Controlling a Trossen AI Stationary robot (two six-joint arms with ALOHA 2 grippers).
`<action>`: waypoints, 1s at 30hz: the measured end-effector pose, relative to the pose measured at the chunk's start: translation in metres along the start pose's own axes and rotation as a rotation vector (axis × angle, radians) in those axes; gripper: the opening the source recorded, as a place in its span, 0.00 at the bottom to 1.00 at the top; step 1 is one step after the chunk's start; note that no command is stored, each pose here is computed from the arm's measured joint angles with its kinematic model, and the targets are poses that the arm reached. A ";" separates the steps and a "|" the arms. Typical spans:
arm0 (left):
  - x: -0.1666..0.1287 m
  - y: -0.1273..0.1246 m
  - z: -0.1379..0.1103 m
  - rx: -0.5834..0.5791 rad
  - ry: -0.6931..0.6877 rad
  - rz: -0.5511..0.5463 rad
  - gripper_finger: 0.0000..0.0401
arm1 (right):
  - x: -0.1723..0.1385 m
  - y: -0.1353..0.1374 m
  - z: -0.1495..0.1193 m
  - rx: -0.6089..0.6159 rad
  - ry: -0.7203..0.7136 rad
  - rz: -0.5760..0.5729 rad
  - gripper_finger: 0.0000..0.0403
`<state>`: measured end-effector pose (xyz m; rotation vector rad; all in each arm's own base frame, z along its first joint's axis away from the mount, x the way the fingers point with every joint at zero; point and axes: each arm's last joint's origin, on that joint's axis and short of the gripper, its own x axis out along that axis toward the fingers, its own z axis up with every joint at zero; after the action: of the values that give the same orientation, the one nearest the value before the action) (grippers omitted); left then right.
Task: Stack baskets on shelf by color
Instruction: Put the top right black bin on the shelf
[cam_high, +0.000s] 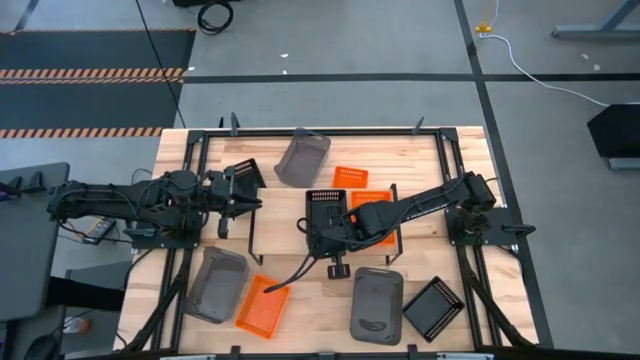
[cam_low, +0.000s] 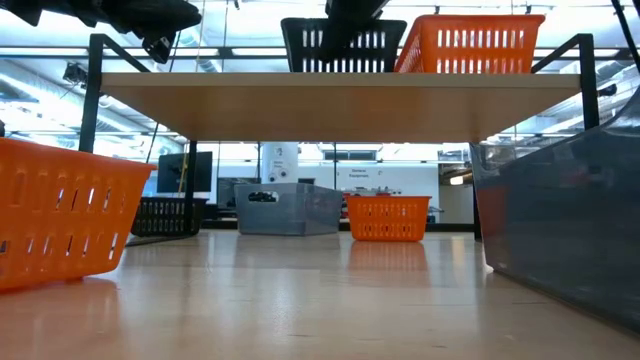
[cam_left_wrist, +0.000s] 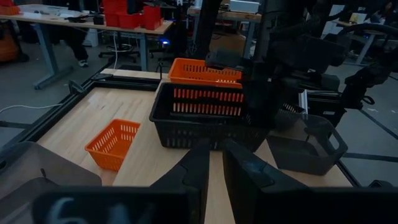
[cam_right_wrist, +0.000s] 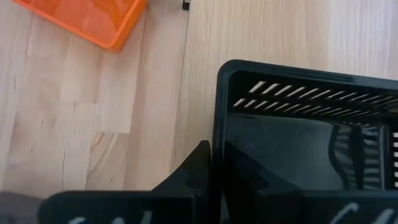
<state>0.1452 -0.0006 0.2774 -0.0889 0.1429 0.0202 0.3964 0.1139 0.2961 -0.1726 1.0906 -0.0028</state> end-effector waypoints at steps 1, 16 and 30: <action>0.000 0.000 0.000 0.000 0.000 0.000 0.13 | 0.000 0.000 0.000 0.001 0.000 0.000 0.10; 0.000 0.000 0.000 0.000 0.000 0.000 0.13 | 0.000 0.001 0.006 0.074 -0.056 0.014 0.19; 0.000 0.000 0.000 0.000 0.000 0.000 0.13 | -0.001 0.001 0.017 0.183 -0.174 0.038 0.20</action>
<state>0.1452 -0.0006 0.2774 -0.0891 0.1429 0.0203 0.4111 0.1175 0.3050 0.0130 0.9145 -0.0521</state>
